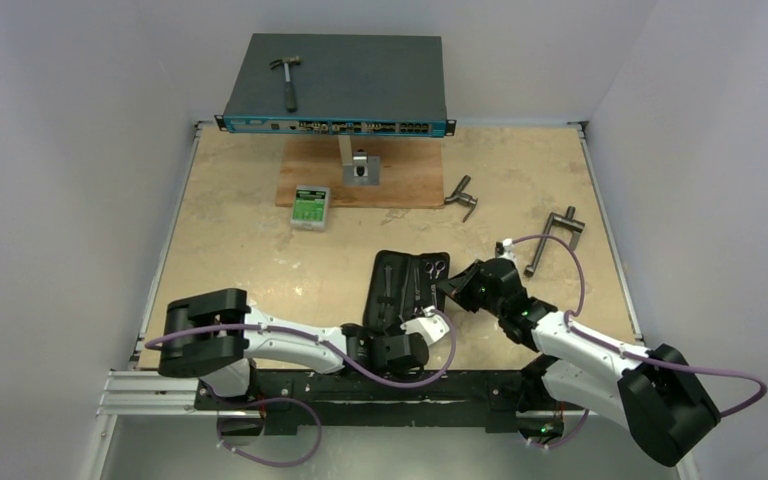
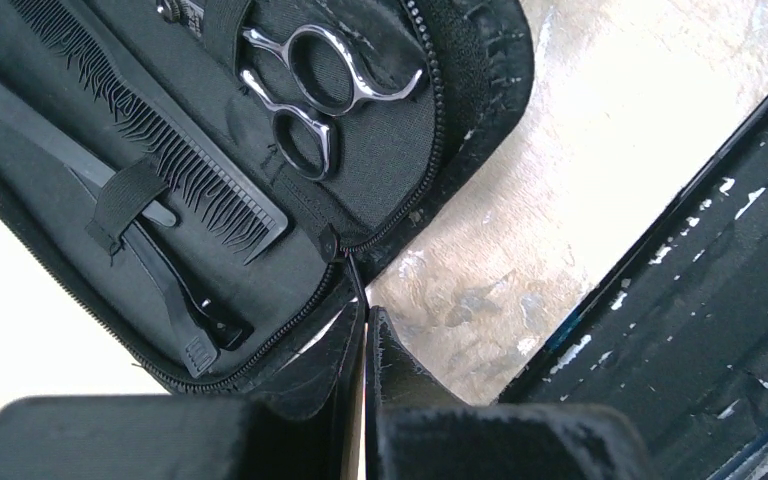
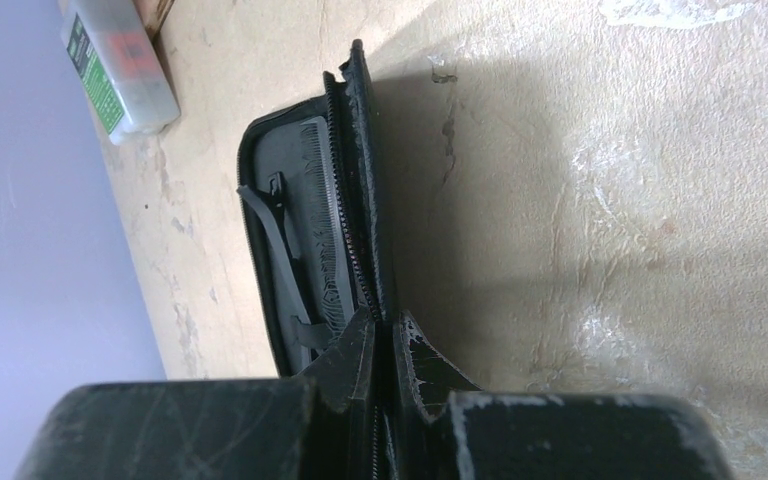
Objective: Sort the hair-cutting tools
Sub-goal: Close the hairdressing tool bag at the center of the board.
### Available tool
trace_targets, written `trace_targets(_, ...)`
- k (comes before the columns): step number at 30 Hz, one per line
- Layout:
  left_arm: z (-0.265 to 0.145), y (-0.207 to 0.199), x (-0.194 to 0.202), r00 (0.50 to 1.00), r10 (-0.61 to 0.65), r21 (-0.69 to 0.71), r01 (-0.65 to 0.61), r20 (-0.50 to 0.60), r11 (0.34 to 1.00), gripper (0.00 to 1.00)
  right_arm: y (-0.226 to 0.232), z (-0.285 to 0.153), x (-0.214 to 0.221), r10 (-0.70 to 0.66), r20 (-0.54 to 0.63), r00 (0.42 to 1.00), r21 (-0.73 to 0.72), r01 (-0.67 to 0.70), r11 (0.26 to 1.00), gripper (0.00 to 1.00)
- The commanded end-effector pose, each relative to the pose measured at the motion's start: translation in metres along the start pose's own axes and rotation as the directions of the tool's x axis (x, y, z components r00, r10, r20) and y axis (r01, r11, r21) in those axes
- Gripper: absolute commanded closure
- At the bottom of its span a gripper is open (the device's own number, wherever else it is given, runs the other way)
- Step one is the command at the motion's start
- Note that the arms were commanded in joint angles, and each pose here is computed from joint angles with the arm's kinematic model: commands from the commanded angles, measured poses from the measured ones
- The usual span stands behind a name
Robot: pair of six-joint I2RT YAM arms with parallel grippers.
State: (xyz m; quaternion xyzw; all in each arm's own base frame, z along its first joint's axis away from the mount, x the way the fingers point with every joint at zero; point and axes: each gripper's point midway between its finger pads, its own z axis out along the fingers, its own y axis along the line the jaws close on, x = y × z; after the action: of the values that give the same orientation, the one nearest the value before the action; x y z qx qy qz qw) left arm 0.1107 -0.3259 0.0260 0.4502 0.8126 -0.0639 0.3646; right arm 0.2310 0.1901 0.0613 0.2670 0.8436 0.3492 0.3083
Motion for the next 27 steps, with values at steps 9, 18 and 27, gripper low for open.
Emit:
trace_targets(9, -0.017, -0.019, 0.005, 0.999, -0.049, 0.096, 0.047, 0.015, 0.994, 1.00, 0.012, 0.002, -0.013, 0.049, 0.065, 0.997, -0.045, -0.046, 0.998, 1.00)
trace_targets(18, -0.025, -0.027, 0.015, 0.998, -0.059, 0.172, 0.059, 0.000, 0.983, 1.00, 0.008, 0.003, -0.014, 0.054, 0.076, 0.996, -0.038, -0.051, 0.998, 1.00)
trace_targets(27, -0.026, -0.030, 0.025, 0.997, -0.073, 0.192, 0.077, -0.029, 0.978, 1.00, 0.009, 0.004, -0.015, 0.046, 0.079, 0.996, -0.036, -0.043, 0.998, 1.00)
